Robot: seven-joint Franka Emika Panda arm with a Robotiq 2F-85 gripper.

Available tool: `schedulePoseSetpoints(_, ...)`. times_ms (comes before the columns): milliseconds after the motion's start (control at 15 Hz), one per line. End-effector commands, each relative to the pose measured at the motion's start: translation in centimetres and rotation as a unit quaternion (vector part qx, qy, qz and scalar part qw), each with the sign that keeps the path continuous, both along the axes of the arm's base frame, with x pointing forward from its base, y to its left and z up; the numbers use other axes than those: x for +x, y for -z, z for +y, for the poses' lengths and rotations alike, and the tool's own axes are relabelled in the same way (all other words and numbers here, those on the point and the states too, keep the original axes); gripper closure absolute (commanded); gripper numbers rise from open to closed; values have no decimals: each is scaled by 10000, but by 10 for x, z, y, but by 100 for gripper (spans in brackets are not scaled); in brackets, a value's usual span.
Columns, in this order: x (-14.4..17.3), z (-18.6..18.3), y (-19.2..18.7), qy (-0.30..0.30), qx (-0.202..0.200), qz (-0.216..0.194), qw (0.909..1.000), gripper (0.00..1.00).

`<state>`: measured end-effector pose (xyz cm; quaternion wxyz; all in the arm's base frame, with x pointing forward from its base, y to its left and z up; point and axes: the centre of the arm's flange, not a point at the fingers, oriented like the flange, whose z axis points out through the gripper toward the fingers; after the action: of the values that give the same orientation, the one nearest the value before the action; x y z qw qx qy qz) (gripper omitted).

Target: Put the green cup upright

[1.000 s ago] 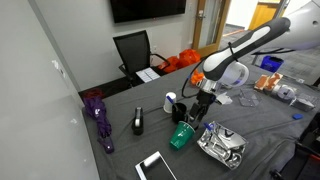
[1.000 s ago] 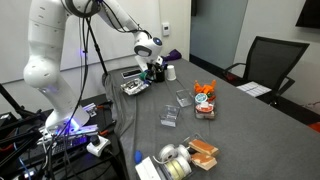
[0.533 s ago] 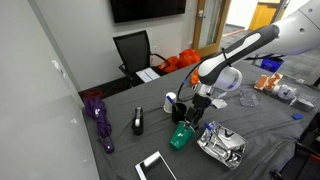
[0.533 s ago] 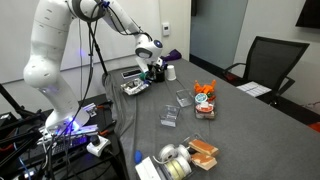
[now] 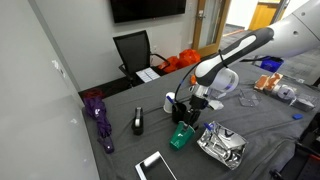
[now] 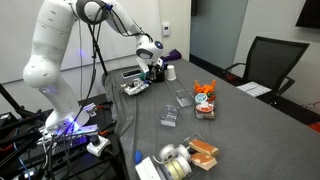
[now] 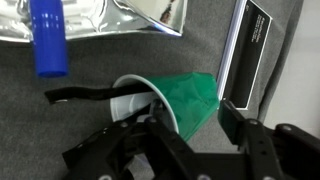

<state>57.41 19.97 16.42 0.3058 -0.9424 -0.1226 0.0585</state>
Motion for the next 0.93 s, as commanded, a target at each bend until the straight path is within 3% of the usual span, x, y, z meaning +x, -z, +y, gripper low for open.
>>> schedulePoseSetpoints(0,4,-2,4,-98,147,-80,9998,69)
schedulePoseSetpoints(267,3,-3,4,-149,157,-90,9997,97)
schedulePoseSetpoints(867,-1,-4,-1,-232,215,-169,9994,99)
